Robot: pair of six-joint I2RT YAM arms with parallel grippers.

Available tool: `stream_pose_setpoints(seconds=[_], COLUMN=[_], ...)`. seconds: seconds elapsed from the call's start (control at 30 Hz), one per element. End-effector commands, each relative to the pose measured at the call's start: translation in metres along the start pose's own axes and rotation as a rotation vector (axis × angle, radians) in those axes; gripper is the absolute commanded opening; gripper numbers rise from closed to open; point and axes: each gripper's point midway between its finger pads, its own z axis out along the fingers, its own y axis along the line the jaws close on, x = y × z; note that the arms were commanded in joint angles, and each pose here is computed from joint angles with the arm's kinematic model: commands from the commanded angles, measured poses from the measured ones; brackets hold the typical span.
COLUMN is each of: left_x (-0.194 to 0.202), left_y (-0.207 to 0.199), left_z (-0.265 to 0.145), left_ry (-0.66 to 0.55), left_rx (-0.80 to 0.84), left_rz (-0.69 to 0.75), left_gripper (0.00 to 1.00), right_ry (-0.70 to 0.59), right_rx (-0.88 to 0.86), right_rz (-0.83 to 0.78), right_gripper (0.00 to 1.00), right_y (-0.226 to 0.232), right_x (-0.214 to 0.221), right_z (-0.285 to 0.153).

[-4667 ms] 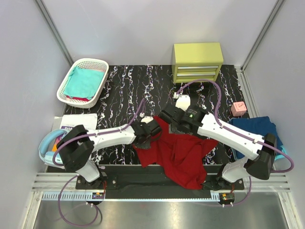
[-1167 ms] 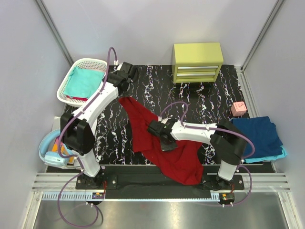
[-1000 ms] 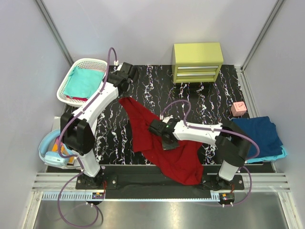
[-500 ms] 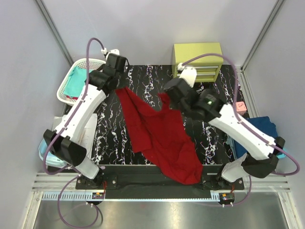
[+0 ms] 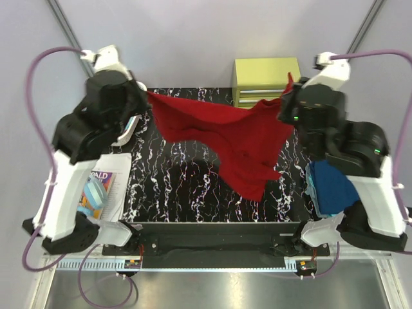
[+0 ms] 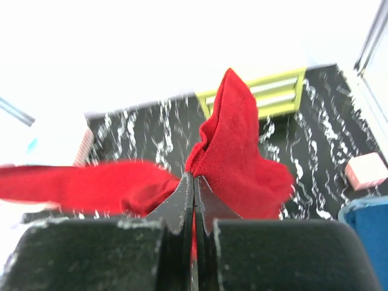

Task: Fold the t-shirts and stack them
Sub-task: Flatten out the tshirt

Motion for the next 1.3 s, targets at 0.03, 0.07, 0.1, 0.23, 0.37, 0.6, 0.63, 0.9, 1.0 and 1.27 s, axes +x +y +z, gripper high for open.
stream_pose_setpoints(seconds=[0.03,0.07,0.1,0.23,0.37,0.6,0.63,0.9,1.0,1.27], left_x=[-0.029,-0.031,-0.037,-0.058,-0.071,-0.067,-0.067,-0.054,-0.056,-0.035], left_y=[0.022,0.025,0.028,0.039,0.047,0.040,0.038,0.049,0.059,0.059], left_z=[-0.052,-0.056,-0.065,-0.084,-0.091,-0.082,-0.081,-0.089,-0.102,-0.113], left_ry=[-0.094,-0.102,-0.121,-0.181,-0.228,-0.208,-0.204,-0.190,-0.208,-0.133], left_rx=[0.001,-0.003,0.005,-0.009,-0.038,-0.037,-0.027,-0.034,-0.029,0.025], left_rz=[-0.097,-0.103,-0.115,-0.126,-0.131,-0.122,-0.127,-0.145,-0.152,-0.134], left_gripper=[0.00,0.00,0.00,0.00,0.00,0.00,0.00,0.00,0.00,0.00], right_ry=[-0.123,-0.125,-0.129,-0.179,-0.245,-0.270,-0.262,-0.250,-0.252,-0.160], right_rx=[0.041,0.042,0.047,0.044,0.027,0.070,0.053,0.075,0.065,0.028], right_rz=[0.047,0.046,0.041,0.035,0.024,-0.016,-0.001,0.030,0.026,-0.024], right_gripper=[0.00,0.00,0.00,0.00,0.00,0.00,0.00,0.00,0.00,0.00], right_y=[-0.043,-0.047,-0.049,-0.052,-0.053,-0.055,-0.057,-0.073,-0.075,-0.062], right_x=[-0.049,-0.050,-0.052,-0.071,-0.099,-0.104,-0.103,-0.096,-0.098,-0.063], right_z=[-0.030,-0.032,-0.033,-0.039,-0.047,-0.044,-0.048,-0.054,-0.057,-0.046])
